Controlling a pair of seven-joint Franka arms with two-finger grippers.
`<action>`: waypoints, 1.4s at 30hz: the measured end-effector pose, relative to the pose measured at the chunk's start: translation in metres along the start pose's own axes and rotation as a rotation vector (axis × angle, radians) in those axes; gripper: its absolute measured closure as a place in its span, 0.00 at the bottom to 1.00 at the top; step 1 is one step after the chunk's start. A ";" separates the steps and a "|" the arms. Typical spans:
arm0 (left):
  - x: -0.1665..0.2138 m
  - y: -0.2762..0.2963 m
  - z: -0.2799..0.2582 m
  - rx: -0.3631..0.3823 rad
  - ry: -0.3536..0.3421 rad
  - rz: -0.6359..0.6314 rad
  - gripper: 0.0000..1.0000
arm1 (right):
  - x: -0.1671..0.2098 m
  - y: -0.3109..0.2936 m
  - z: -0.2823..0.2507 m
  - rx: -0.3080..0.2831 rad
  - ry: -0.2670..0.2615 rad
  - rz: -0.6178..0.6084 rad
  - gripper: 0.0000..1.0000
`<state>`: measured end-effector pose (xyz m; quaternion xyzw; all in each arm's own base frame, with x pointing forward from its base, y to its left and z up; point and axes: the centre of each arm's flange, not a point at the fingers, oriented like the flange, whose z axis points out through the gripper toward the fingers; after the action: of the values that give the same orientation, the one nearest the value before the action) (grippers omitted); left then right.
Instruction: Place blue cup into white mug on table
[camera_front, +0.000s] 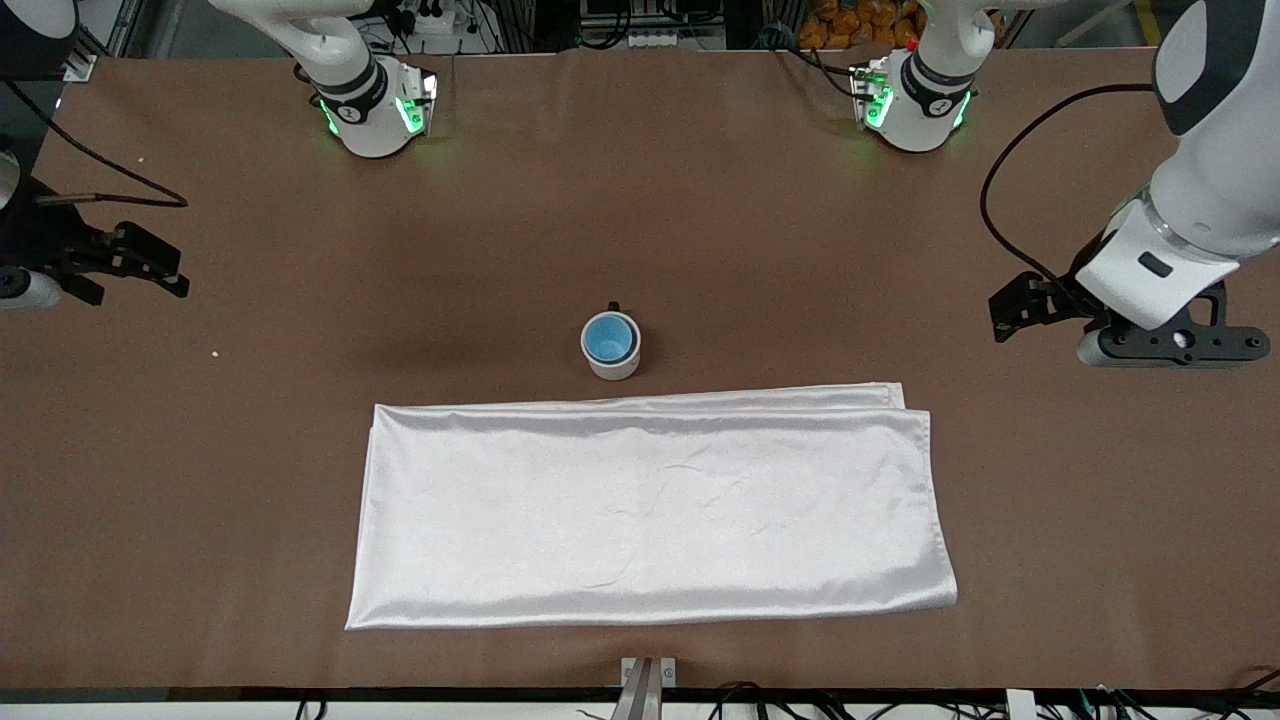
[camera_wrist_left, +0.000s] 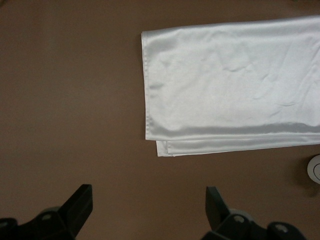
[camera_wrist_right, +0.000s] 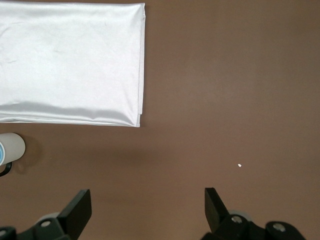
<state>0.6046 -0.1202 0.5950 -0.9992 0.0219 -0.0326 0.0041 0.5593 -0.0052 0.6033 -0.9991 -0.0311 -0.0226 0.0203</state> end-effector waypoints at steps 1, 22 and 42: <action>0.000 -0.003 0.000 0.001 -0.002 -0.001 0.00 | 0.000 0.000 0.000 0.000 0.000 0.000 0.00; -0.021 -0.043 0.007 0.024 -0.042 -0.033 0.00 | -0.002 0.000 0.002 0.002 -0.020 0.000 0.00; -0.049 -0.051 0.009 0.040 -0.016 -0.047 0.00 | 0.000 0.000 0.007 0.002 -0.028 0.000 0.00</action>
<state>0.5585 -0.0673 0.5835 -0.9994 -0.0024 -0.0253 0.0235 0.5595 -0.0048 0.5967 -0.9992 -0.0315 -0.0085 0.0210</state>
